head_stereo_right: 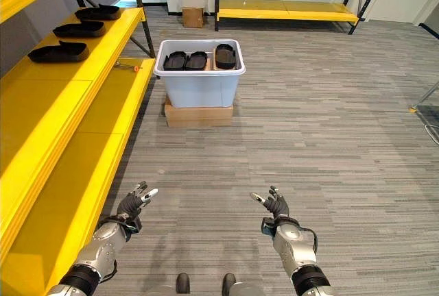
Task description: Move parts from the plastic box to the shelf.
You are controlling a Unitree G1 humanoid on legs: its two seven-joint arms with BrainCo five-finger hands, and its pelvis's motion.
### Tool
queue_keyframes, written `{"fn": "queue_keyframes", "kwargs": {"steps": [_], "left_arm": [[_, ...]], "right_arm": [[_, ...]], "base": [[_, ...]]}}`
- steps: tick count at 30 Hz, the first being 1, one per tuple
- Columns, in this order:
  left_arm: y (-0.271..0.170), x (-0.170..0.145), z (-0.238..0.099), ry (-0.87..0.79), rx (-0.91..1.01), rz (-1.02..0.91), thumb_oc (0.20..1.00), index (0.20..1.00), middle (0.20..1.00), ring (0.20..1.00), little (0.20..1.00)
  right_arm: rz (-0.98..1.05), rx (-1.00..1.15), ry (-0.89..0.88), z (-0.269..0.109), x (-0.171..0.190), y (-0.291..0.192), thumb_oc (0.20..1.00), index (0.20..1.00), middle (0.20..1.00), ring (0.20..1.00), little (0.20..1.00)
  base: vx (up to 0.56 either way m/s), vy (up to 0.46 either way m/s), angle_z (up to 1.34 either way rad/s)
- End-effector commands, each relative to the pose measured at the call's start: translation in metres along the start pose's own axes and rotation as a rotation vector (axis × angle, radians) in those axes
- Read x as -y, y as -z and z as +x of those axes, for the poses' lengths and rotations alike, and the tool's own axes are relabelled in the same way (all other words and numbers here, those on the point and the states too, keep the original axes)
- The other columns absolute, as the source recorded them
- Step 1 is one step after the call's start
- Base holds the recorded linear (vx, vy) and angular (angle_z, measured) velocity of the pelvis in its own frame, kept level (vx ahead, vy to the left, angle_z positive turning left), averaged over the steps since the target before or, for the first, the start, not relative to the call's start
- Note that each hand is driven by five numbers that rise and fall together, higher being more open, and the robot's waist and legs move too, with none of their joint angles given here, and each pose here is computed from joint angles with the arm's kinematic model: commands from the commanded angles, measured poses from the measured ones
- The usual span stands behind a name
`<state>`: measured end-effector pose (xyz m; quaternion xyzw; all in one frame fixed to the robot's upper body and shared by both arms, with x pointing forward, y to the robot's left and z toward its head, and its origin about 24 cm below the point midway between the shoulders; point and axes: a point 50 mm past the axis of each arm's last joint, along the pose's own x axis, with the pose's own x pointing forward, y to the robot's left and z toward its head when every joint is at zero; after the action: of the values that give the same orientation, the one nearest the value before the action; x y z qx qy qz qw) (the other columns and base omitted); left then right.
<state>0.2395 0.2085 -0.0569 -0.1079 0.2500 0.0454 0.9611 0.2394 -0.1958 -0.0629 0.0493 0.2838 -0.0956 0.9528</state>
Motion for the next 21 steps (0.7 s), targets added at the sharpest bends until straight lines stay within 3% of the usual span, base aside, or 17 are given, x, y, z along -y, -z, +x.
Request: {"fn": "queue_keyframes", "kwargs": {"steps": [1, 21], "left_arm": [[-0.0254, 0.0155, 0.0095, 0.043, 0.112, 0.051, 1.0, 1.0, 1.0, 1.0, 1.0], [-0.0298, 0.0129, 0.0085, 0.037, 0.122, 0.044, 1.0, 1.0, 1.0, 1.0, 1.0]], "right_arm": [[-0.04, 0.152, -0.019, 0.0017, -0.0007, -0.0329, 1.0, 1.0, 1.0, 1.0, 1.0], [-0.011, 0.161, -0.046, -0.0015, -0.0021, -0.0322, 1.0, 1.0, 1.0, 1.0, 1.0]], "base": [[0.0, 0.0, 0.0], [0.01, 0.016, 0.0]]}}
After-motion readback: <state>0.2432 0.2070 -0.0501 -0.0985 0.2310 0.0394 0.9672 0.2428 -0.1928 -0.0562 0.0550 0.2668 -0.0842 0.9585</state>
